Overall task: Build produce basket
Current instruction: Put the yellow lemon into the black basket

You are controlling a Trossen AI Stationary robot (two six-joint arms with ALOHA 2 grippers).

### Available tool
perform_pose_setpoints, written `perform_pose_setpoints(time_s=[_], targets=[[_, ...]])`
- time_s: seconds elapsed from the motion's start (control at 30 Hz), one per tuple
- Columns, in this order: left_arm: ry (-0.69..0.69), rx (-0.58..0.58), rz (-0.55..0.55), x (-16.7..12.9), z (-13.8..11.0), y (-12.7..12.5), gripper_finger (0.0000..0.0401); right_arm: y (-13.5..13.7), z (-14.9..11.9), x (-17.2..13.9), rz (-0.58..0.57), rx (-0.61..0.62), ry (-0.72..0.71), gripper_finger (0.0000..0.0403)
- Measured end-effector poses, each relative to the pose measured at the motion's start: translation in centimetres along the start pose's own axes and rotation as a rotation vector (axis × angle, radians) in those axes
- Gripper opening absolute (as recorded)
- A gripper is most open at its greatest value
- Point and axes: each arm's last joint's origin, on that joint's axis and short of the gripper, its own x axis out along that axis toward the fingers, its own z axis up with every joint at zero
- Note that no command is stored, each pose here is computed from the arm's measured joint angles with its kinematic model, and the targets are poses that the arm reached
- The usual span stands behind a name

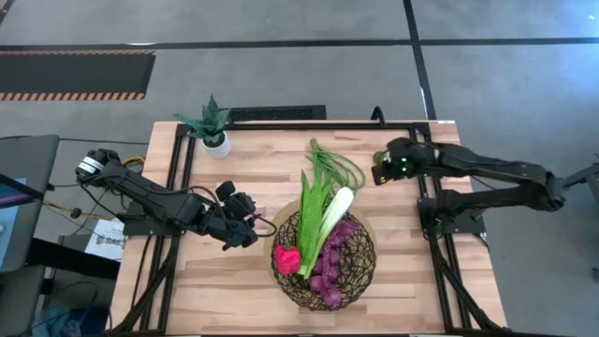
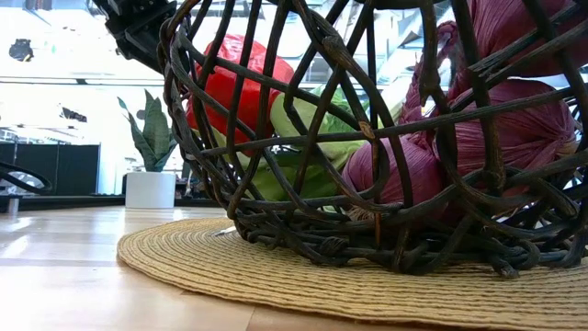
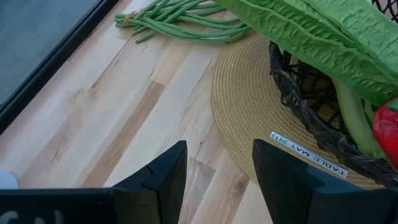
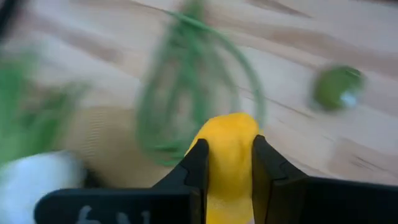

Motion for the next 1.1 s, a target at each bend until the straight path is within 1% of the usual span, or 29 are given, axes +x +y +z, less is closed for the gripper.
perform_pose_setpoints(time_s=[0.13,0.23,0.37,0.47,0.5,0.6,0.8,1.03,1.1], targets=[[0.000,0.000,0.000,0.0,0.0,0.0,0.0171,2.7,0.2,-3.0,0.148,-0.088,-0.043,0.0069],[0.000,0.000,0.000,0.0,0.0,0.0,0.0171,4.9,-0.3,-4.5,0.264,-0.164,-0.068,0.0069],[0.000,-0.001,0.000,0.0,0.0,0.0,0.0171,7.7,-1.9,-5.4,0.434,-0.250,-0.069,0.0069],[-0.001,-0.001,0.000,0.0,0.0,0.0,0.0171,9.5,-3.7,-5.4,0.499,-0.309,-0.047,0.0069],[-0.001,-0.001,-0.001,0.0,0.0,0.0,0.0171,10.0,-4.3,-5.2,0.501,-0.328,-0.036,0.0069],[-0.002,-0.002,-0.001,0.0,0.0,0.0,0.0171,11.3,-6.3,-4.4,0.479,-0.363,-0.005,0.0069],[-0.002,-0.001,-0.001,0.0,0.0,0.0,0.0171,12.9,-10.1,-1.9,0.354,-0.355,0.106,0.0068],[-0.003,-0.003,-0.001,0.0,0.0,0.0,0.0171,12.3,-13.8,0.4,0.121,-0.280,0.282,0.0066],[-0.003,-0.002,-0.001,0.0,0.0,0.0,0.0171,12.2,-14.4,0.6,0.083,-0.254,0.300,0.0065]])
